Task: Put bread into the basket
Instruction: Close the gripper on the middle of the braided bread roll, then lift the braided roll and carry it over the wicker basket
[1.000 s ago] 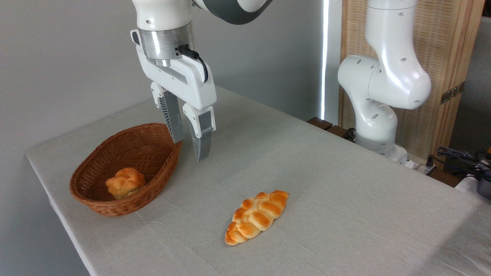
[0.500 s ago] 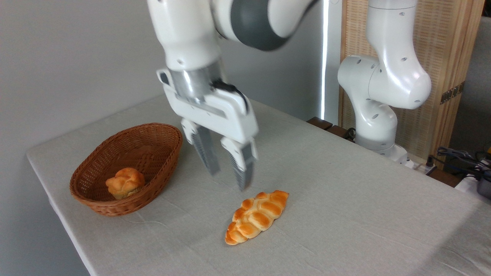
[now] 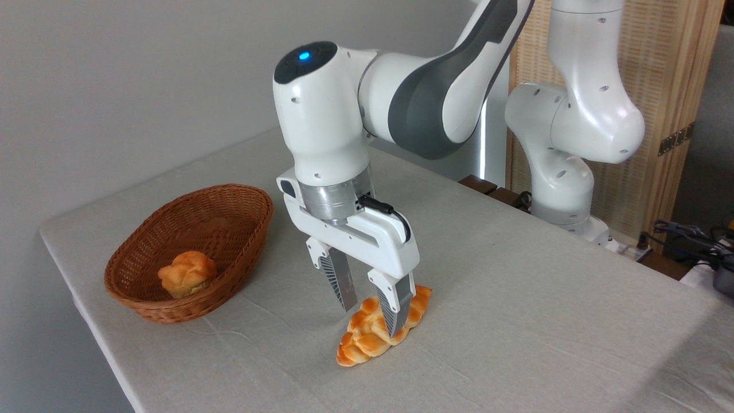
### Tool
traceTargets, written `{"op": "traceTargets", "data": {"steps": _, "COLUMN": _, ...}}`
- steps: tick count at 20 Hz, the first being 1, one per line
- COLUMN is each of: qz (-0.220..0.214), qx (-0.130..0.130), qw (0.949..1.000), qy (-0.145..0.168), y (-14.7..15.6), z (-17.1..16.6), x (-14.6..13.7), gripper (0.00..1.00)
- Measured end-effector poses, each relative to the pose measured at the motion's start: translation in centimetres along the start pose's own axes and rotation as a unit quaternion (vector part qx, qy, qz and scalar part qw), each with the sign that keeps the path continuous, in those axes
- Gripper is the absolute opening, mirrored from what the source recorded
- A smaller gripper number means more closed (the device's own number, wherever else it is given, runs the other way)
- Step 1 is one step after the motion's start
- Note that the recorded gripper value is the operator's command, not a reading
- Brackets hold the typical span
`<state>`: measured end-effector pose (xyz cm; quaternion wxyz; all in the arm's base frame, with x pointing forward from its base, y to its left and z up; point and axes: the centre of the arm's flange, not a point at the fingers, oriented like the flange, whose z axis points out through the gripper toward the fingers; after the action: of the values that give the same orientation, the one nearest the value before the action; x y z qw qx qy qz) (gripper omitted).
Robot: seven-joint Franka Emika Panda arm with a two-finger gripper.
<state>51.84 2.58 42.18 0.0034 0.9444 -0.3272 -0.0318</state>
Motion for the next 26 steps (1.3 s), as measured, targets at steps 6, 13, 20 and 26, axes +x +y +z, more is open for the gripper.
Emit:
{"op": "traceTargets", "data": {"steps": 6, "qz": 0.003, "qx": -0.005, "qw": 1.0000, "qy": -0.006, "y": 0.2, "z": 0.8, "x": 0.0, "gripper": 0.96}}
{"op": "traceTargets", "data": {"steps": 13, "qz": 0.011, "qx": -0.012, "qw": 0.9997, "qy": -0.016, "y": 0.2, "z": 1.9, "x": 0.0, "gripper": 0.58}}
{"op": "traceTargets", "data": {"steps": 20, "qz": 0.011, "qx": -0.013, "qw": 0.9997, "qy": -0.017, "y": 0.2, "z": 2.1, "x": 0.0, "gripper": 0.58}}
{"op": "traceTargets", "data": {"steps": 26, "qz": 0.011, "qx": -0.013, "qw": 0.9997, "qy": -0.017, "y": 0.1, "z": 2.1, "x": 0.0, "gripper": 0.60}}
